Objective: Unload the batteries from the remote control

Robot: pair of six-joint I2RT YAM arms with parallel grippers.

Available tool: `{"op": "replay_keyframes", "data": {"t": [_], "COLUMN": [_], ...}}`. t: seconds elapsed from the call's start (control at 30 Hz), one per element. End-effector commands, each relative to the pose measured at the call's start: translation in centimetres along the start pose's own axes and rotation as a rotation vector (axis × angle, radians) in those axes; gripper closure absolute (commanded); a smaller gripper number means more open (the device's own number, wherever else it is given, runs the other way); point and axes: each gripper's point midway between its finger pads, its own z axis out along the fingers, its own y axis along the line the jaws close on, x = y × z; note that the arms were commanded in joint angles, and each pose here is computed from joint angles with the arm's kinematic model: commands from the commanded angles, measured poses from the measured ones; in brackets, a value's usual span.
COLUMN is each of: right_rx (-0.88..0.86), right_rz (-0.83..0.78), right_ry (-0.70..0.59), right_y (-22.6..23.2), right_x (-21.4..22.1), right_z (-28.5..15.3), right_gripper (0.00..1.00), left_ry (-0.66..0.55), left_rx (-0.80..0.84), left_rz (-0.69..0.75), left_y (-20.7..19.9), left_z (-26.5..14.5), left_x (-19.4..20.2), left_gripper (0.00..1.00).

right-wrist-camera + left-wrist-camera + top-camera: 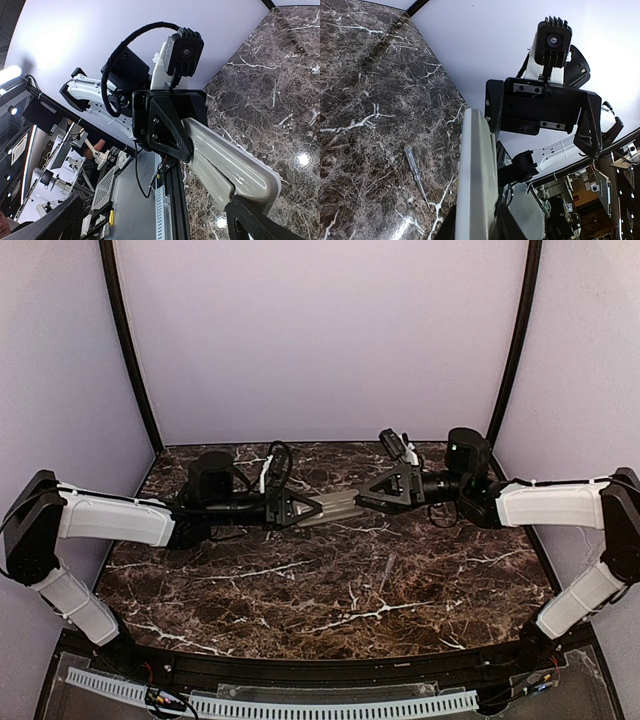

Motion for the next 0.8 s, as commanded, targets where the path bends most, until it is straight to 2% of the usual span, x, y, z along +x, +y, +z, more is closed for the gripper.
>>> {"op": "replay_keyframes", "data": {"t": [0.0,0.77], "right_rx": [-0.106,-0.109], "right_rz": [0.041,0.035], "right_ry": [0.146,0.152], "right_y": [2.1,2.5], "right_x": [3.1,2.9], "right_z": [2.2,2.7], "right_gripper": [0.01,0.01], "left_ry": [-0.066,-0.064], "left_rx": [0.053,-0.056], "left_rz": [0.087,0.043], "left_y": [-2.0,1.5], "left_z": [0.3,0.3], "left_x": [-1.5,-0.8], "left_gripper": [1.0,1.0]}}
